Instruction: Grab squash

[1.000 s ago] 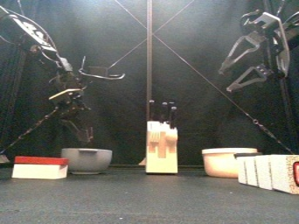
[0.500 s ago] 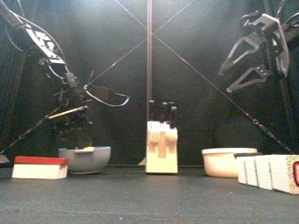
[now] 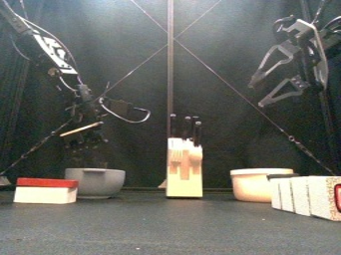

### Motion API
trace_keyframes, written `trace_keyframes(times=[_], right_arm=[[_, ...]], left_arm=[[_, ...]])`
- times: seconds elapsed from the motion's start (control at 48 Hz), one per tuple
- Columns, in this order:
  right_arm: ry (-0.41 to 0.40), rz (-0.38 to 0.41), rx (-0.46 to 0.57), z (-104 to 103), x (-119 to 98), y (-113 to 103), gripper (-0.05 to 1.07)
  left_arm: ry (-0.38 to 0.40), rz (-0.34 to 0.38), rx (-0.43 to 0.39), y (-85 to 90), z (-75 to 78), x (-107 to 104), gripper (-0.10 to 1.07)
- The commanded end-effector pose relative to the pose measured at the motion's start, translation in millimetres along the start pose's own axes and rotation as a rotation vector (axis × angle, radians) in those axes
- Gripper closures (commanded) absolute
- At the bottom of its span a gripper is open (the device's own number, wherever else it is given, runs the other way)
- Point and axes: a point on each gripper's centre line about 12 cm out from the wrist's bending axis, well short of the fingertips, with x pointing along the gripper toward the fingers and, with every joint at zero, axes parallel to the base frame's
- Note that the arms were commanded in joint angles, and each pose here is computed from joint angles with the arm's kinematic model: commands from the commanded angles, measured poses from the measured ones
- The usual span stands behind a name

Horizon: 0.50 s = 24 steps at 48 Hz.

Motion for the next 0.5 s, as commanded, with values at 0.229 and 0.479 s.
trace_keyframes(times=[0.229, 0.479], right_arm=[[-0.012, 0.004, 0.009, 4.7, -0.8, 1.4, 0.07], [-0.012, 0.004, 0.009, 4.7, -0.8, 1.4, 0.07]], left_arm=[[-0.015, 0.014, -0.02, 9.3, 6.1, 0.7, 0.15], [-0.062, 0.033, -0.031, 14.2, 14.1, -15.8, 0.15]])
